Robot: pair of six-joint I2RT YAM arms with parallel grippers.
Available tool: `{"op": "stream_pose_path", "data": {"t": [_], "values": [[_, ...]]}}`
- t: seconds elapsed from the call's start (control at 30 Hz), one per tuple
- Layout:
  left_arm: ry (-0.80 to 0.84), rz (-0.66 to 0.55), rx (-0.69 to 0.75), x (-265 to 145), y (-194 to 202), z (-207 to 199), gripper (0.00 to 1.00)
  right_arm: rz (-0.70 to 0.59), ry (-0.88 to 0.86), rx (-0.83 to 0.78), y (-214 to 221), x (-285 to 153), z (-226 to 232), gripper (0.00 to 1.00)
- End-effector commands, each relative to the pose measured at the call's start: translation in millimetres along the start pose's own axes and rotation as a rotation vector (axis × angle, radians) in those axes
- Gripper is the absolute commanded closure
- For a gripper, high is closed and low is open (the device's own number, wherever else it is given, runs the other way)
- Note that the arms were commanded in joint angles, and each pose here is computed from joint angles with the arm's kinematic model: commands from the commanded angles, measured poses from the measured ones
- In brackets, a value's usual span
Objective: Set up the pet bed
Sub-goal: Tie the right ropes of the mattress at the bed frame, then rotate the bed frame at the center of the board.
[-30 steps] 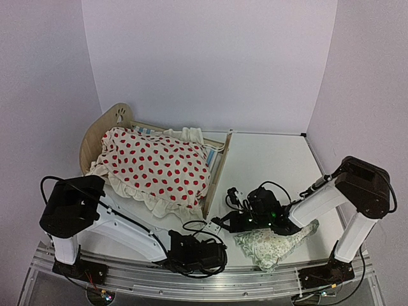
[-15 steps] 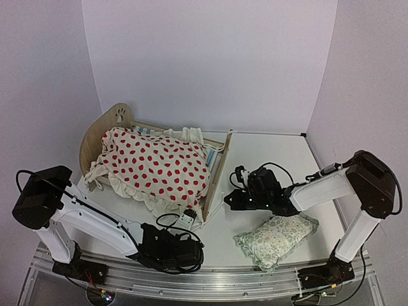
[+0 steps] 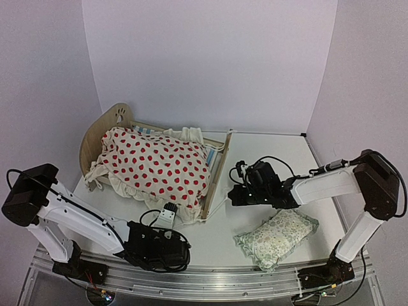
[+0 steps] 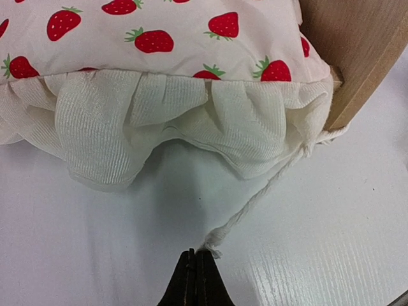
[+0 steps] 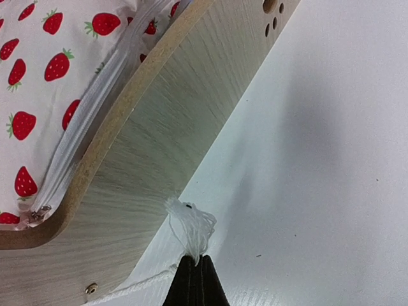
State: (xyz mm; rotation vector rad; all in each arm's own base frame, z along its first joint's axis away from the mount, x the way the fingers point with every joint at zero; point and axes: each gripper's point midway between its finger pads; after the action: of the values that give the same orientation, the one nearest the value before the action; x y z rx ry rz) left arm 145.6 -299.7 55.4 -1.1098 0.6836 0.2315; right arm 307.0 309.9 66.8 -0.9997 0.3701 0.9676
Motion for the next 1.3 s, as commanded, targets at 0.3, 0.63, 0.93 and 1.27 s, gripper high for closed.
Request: {"op": "stream_pose_path", "data": {"t": [0.3, 0.63, 0.93, 1.27], "values": [[0.174, -0.064, 0.083, -24.7, -42.9, -29.5, 0.31, -0.125, -0.002, -0.075, -75.7, -53.6, 39.2, 0.43], [0.367, -0.213, 0.171, -60.7, -124.9, -55.5, 0.23, -0.194, 0.028, 0.033, -176.8, -28.0, 37.0, 0.23], [0.455, -0.311, 0.214, -22.4, -187.4, -63.4, 0.22, -0.144, 0.067, 0.121, -234.1, 60.9, 10.5, 0.23], [0.463, -0.298, 0.257, 26.4, -198.0, -78.2, 0.3, -0.135, 0.103, 0.088, -241.2, 86.2, 0.6, 0.79]]}}
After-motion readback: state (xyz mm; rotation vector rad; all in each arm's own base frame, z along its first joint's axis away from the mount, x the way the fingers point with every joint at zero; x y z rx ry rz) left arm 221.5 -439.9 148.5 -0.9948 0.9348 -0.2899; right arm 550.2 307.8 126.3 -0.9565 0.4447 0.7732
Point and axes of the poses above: each gripper's point midway between its finger pads, its own x axis out along the fingers, its own z axis along the line the jaws close on, y = z × x, and after that the axes turned 13 degrees about x, right-handed
